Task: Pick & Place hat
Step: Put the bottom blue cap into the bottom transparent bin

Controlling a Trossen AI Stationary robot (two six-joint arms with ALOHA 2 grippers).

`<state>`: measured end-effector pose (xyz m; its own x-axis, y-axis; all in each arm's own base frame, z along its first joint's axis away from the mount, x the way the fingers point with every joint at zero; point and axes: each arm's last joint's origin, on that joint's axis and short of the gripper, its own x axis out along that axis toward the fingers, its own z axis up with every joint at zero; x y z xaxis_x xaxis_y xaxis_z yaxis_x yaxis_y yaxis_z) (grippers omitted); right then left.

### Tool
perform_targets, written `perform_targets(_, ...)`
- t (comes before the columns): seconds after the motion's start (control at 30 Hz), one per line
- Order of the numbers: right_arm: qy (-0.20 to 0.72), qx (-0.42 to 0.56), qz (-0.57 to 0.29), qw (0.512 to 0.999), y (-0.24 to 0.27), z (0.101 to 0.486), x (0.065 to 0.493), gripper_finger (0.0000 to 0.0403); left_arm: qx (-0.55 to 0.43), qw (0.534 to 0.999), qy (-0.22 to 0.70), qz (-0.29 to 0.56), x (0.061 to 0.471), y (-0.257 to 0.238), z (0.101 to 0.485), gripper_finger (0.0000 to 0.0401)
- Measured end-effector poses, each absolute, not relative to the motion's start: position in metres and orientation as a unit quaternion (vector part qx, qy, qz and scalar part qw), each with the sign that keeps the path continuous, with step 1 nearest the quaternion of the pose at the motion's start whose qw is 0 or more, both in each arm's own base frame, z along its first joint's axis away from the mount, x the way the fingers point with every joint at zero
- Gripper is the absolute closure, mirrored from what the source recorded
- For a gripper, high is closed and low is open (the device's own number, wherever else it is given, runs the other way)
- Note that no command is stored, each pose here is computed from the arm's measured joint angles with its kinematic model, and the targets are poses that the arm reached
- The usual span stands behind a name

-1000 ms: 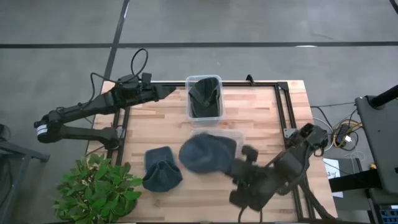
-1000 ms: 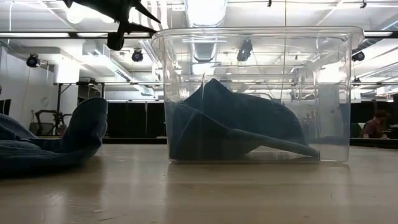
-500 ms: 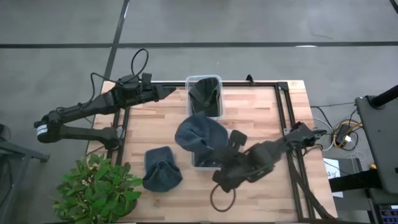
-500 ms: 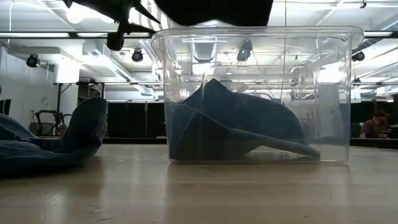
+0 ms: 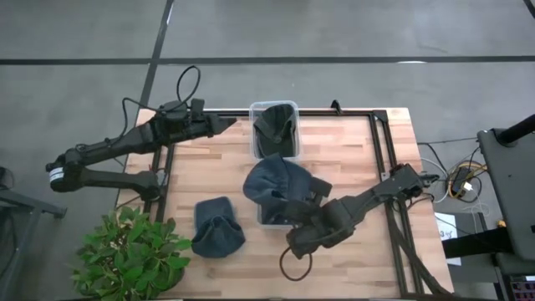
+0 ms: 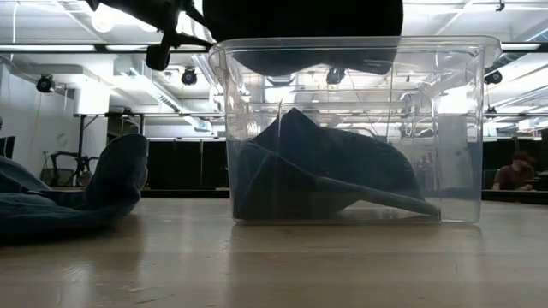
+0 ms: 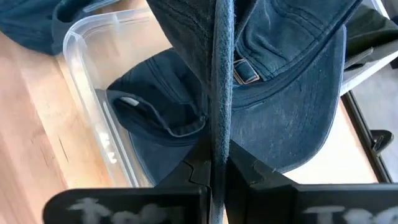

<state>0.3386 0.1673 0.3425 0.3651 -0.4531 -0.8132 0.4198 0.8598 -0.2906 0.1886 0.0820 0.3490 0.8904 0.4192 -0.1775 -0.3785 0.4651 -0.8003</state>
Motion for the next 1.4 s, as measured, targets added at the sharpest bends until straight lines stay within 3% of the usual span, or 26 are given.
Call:
perform_targets(0.5, 0.528, 0.005, -0.202, 0.825, 0.16, 0.364, 0.308, 0.0391, -0.462, 0.855, -0.013, 0.237, 0.188, 0.082, 0.347, 0.0294)
perform_targets(0.83, 0.534, 0.053, -0.245, 0.807, 0.138, 0.36, 0.27, 0.0392, -0.456, 0.858, -0.011, 0.237, 0.188, 0.082, 0.347, 0.0294)
perform_targets(1.4, 0.556, -0.034, -0.244, 0.794, 0.161, 0.325, 0.315, 0.0391, -0.455, 0.858, -0.01, 0.238, 0.189, 0.082, 0.347, 0.0294)
